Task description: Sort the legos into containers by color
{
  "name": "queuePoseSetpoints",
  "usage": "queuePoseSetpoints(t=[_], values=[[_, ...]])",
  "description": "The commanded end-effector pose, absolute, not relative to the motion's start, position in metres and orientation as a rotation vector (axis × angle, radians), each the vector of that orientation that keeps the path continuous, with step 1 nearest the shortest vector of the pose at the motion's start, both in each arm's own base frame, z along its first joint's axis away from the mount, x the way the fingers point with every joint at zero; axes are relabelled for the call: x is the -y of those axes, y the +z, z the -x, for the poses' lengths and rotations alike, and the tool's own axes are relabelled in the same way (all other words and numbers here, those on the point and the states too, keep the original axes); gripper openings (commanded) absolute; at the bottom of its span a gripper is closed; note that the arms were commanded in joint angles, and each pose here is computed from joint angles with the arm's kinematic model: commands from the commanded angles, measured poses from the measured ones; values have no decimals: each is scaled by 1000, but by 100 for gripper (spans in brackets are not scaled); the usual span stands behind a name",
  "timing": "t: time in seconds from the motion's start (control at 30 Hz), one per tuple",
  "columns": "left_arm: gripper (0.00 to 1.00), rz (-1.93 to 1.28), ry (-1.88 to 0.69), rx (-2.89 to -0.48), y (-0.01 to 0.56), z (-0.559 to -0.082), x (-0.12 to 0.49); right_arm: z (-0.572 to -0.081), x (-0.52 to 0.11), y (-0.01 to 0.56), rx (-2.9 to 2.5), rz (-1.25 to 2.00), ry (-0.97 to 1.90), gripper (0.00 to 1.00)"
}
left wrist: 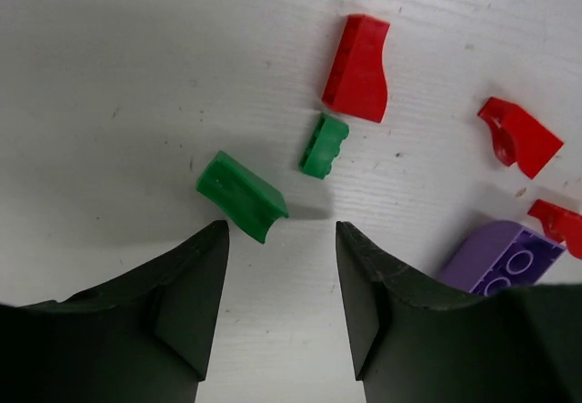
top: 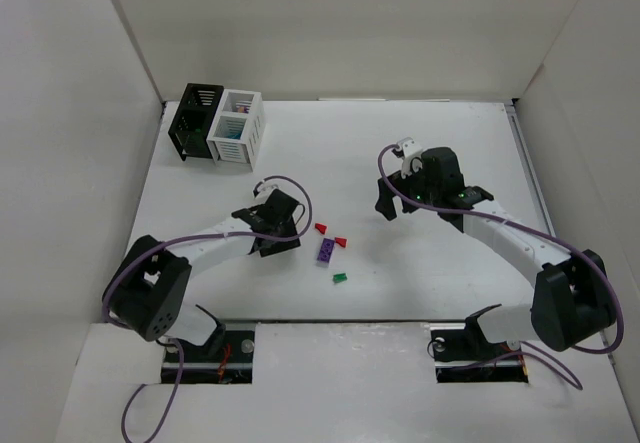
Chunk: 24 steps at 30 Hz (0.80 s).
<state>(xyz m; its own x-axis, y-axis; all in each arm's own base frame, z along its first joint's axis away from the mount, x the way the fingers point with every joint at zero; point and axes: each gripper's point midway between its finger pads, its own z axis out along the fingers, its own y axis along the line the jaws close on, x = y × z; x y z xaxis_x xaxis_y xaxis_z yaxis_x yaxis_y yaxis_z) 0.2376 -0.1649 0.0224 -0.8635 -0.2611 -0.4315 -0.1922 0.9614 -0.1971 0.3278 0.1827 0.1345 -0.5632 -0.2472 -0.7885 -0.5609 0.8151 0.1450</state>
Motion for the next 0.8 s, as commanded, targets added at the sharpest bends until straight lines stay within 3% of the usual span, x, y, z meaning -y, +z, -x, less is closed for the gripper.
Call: queuePoseSetpoints(t=[0.0,0.33,0.5,0.77], values=[[47,380,-132,-2616,27,-249,161,-334,-184,154,-2102,572,503,100],[43,416,4,-2617,18,-252,148,-335,-183,154,-2103,567,493,100],[30,413,21,-2631,17,-249,145,-334,-184,154,-2102,572,503,100],[17,399,-8,-2642,18,-244,147,-334,-184,154,-2102,572,503,100]])
